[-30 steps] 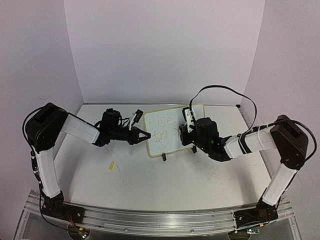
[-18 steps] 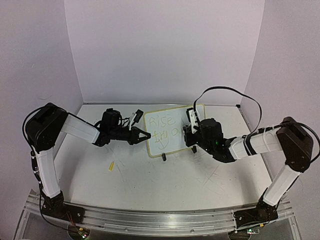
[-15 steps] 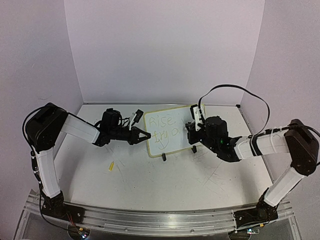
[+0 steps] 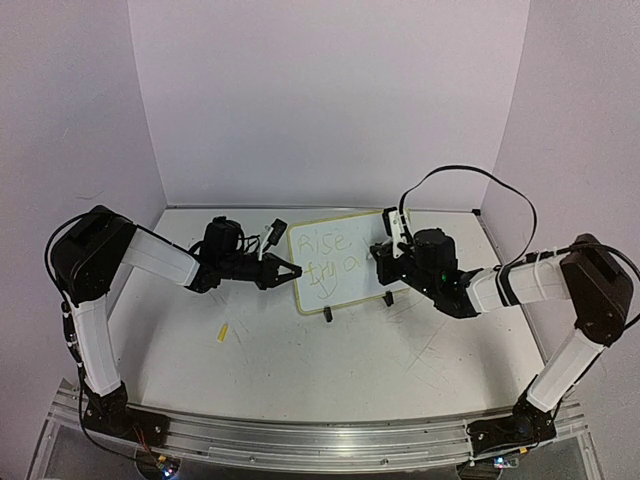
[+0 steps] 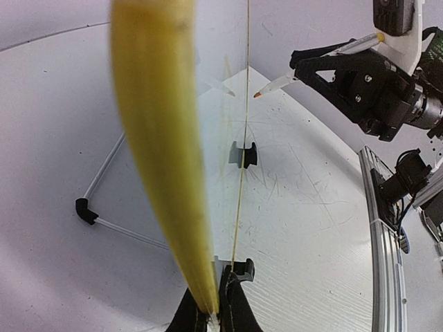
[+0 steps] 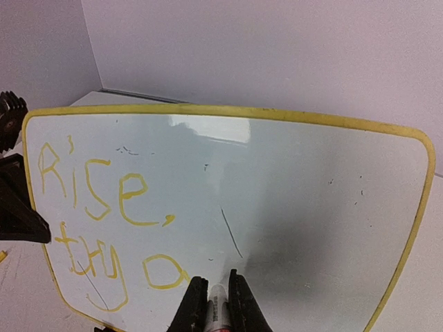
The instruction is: Write a sentence on the whiteboard
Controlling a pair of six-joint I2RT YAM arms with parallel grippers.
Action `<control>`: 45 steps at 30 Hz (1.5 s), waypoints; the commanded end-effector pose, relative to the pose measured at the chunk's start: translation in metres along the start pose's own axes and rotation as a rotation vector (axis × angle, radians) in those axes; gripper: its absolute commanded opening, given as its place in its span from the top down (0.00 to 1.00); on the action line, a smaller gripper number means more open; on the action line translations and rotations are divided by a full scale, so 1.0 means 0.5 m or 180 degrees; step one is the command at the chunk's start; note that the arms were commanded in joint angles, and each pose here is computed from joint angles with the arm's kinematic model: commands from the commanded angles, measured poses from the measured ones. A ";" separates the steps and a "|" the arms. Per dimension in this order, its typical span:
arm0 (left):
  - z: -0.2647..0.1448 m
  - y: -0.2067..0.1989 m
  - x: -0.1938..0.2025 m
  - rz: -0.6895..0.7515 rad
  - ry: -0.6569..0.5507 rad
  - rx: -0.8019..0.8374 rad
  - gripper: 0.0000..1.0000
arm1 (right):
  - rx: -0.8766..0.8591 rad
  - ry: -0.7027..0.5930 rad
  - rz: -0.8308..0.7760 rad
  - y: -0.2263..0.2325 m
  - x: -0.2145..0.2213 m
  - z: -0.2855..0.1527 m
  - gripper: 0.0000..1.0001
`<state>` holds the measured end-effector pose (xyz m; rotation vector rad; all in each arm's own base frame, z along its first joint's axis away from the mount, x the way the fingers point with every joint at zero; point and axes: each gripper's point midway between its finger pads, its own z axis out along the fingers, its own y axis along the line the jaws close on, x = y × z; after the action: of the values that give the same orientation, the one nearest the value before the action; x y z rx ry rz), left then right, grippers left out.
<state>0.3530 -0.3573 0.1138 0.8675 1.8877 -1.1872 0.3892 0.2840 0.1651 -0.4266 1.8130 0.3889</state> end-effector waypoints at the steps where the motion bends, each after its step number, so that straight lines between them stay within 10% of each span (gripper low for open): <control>1: -0.006 0.080 0.041 0.0035 0.0188 -0.0555 1.00 | 0.0141 -0.0229 0.0071 -0.009 -0.050 0.010 1.00; 45: -0.006 0.081 0.042 0.0038 0.0197 -0.0561 1.00 | 0.0107 0.0166 0.0001 0.013 0.040 0.026 1.00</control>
<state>0.3532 -0.3572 0.1133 0.8658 1.8926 -1.1869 0.3960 0.2989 0.1623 -0.4174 1.8155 0.3680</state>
